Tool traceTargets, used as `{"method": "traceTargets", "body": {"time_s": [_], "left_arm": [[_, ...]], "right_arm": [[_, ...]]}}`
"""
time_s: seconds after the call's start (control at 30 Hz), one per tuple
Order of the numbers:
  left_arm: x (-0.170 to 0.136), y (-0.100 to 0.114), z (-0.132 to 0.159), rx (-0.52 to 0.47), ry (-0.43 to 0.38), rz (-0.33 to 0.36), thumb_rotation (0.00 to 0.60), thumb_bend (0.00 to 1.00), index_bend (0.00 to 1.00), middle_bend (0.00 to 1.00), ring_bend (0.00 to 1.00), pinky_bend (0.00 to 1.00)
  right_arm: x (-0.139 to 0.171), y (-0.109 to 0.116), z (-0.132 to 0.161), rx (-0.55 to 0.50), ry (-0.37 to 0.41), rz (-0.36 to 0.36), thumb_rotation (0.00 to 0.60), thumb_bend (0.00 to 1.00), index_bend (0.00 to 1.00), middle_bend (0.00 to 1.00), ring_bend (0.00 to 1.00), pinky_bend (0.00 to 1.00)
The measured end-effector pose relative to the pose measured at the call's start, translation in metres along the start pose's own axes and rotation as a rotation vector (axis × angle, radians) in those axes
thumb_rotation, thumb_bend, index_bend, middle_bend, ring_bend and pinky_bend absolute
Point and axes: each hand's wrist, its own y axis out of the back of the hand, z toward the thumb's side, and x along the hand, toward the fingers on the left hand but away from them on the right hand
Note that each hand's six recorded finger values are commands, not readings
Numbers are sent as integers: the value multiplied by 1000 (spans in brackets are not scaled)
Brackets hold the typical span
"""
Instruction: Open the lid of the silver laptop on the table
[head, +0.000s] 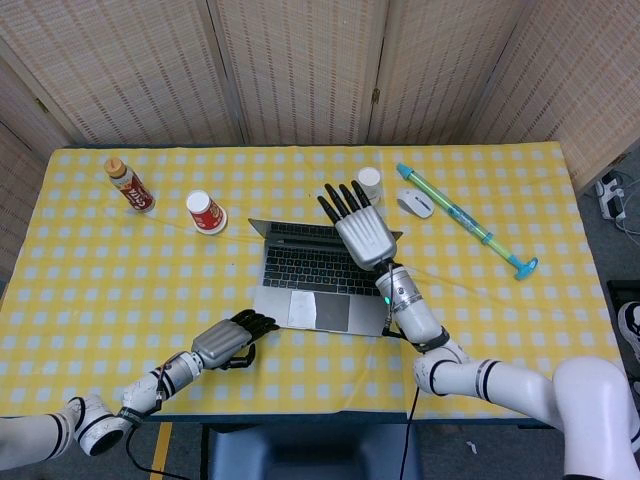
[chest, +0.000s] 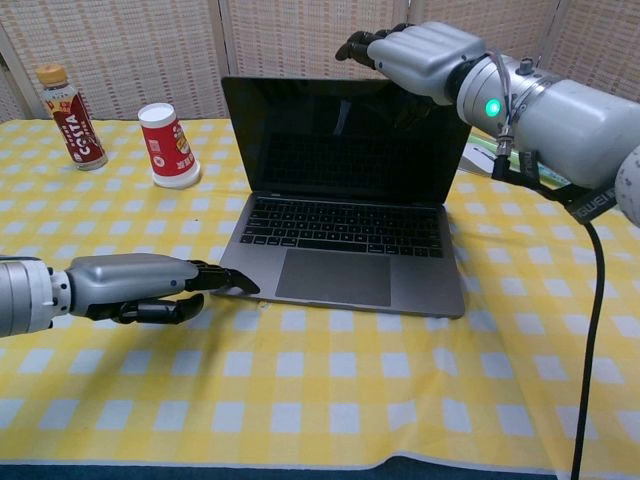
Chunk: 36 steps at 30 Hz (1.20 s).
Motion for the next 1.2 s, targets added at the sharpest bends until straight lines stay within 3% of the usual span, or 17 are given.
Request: {"method": "traceTargets", "body": {"time_s": [1.2], "left_arm": [[0, 2, -1, 13, 7, 7, 0, 828, 45, 89, 1, 0]], "right_arm": [[-48, 2, -63, 22, -223, 37, 600, 653, 0, 0, 0, 0]]}}
